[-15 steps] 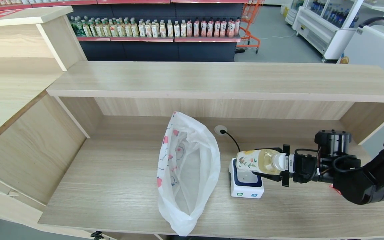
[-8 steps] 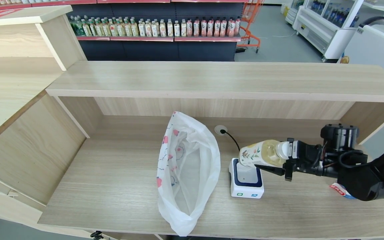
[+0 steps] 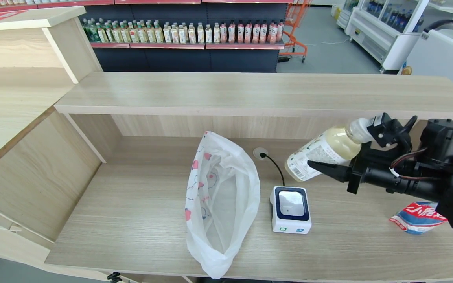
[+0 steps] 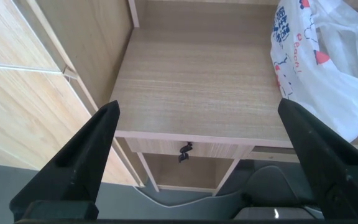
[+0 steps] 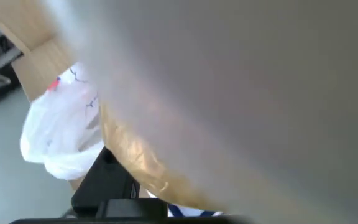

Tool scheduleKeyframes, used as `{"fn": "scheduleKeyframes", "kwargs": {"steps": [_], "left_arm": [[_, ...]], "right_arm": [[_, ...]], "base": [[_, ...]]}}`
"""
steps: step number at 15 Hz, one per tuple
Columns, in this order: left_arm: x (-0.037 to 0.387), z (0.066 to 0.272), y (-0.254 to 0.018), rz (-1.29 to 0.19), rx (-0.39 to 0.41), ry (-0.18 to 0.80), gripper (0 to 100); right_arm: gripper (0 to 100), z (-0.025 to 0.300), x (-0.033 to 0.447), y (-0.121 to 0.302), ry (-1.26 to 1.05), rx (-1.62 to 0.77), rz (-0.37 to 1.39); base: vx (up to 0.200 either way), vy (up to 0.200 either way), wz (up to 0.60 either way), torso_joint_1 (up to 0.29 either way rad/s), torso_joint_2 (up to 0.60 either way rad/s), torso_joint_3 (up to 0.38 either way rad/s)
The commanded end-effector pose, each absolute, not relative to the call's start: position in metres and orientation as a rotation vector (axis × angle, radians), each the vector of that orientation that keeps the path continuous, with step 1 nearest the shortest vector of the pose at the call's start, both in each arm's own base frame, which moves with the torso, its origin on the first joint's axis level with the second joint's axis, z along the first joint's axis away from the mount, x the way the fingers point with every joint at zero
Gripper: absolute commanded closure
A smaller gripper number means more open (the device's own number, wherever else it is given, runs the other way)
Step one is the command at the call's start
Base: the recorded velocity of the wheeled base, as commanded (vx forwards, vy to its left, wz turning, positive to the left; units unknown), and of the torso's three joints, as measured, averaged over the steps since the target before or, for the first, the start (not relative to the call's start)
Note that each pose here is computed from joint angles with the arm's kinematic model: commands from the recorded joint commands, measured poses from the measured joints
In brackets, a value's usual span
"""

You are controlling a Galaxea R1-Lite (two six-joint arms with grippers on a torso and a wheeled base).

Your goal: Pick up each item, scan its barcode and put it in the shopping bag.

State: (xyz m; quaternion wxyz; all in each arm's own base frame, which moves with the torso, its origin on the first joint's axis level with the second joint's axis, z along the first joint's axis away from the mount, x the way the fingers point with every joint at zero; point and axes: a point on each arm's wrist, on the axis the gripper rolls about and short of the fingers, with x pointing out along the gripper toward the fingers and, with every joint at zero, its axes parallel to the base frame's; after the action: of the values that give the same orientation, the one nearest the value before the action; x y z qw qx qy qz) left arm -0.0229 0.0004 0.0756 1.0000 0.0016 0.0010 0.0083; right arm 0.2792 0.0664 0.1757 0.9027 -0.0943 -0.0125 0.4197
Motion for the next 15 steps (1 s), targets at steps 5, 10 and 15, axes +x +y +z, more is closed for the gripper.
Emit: {"fn": "scheduleKeyframes", "kwargs": {"steps": [5,10,15], "left_arm": [[-0.023,0.076,0.000,0.017,0.003,0.002,0],[-0.023,0.076,0.000,0.017,0.005,0.002,0],[-0.023,0.076,0.000,0.017,0.003,0.002,0]], "right_arm": [[100,0.179,0.265,0.083,0.163,0.087,0.791],[100,0.176,0.256,0.095,0.206,0.139,0.836],[100,0.162,0.249,0.110,0.306,0.207,0.877]], "base": [[0.000,0.000,0.00,0.000,0.00,0.000],[0.000,0.000,0.00,0.000,0.00,0.000],[0.000,0.120,0.00,-0.004,0.00,0.001]]}}
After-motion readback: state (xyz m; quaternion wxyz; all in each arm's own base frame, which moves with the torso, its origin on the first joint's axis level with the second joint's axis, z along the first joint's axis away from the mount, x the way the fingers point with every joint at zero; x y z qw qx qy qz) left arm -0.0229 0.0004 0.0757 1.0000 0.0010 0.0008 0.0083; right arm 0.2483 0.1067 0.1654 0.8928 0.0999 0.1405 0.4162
